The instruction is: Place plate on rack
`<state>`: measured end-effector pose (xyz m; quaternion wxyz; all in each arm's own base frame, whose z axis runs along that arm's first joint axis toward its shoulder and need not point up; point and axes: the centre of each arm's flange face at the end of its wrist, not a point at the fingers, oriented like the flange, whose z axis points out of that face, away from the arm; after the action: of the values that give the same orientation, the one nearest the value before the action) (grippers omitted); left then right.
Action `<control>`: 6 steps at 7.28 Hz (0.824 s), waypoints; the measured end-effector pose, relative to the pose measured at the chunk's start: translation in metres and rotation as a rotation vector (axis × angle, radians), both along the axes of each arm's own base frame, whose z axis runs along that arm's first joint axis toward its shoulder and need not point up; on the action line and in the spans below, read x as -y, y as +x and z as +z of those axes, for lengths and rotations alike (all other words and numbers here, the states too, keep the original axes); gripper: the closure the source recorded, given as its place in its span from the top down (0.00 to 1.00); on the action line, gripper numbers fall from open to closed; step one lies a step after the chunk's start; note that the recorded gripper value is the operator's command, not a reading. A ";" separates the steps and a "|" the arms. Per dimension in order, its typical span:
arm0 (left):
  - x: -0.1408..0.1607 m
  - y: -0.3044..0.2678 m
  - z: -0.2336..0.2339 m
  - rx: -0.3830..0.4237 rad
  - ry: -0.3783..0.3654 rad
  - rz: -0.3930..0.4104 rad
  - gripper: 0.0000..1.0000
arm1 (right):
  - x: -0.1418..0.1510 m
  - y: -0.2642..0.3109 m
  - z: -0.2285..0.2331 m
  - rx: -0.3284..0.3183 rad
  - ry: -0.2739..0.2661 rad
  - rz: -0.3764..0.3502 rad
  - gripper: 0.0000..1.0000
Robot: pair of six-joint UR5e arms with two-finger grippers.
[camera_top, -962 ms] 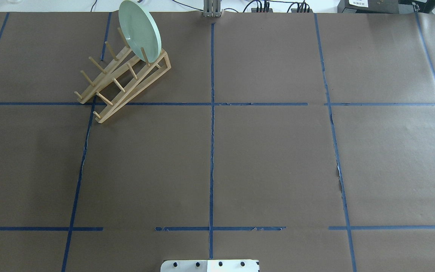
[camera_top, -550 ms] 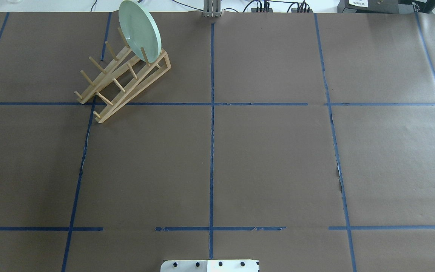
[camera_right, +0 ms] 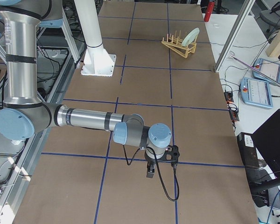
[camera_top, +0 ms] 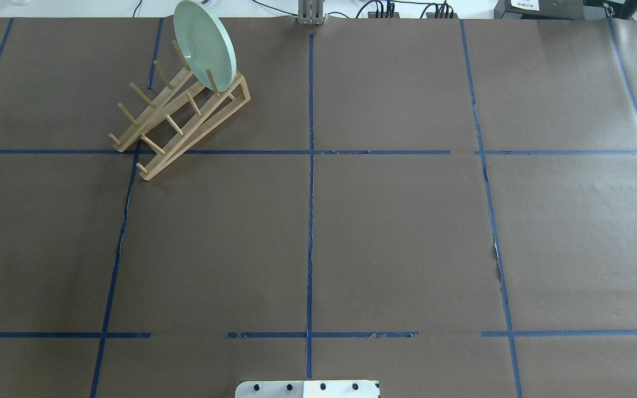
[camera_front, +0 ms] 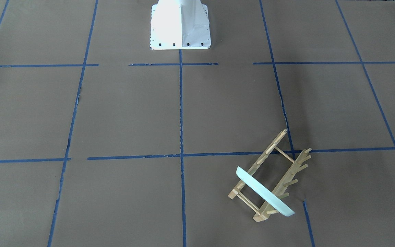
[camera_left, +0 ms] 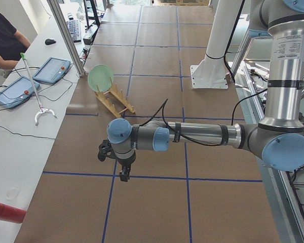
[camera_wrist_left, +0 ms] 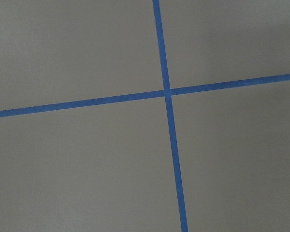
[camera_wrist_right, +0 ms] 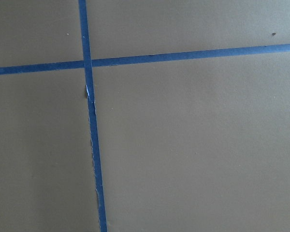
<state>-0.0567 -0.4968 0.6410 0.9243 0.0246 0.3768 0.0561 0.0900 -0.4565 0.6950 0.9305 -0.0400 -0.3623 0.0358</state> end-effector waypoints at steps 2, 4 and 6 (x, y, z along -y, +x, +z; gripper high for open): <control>-0.001 0.000 0.001 -0.001 -0.004 0.002 1.00 | 0.000 0.000 0.000 0.000 0.000 0.000 1.00; -0.003 -0.001 0.001 -0.001 -0.004 0.002 1.00 | 0.000 0.000 0.000 0.000 0.000 0.000 1.00; -0.004 -0.001 0.003 -0.002 -0.005 0.003 1.00 | 0.000 0.000 0.000 0.000 0.000 0.000 1.00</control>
<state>-0.0573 -0.4931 0.6437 0.9238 0.0218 0.3780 0.0563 0.0900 -0.4562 0.6952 0.9305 -0.0401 -0.3623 0.0357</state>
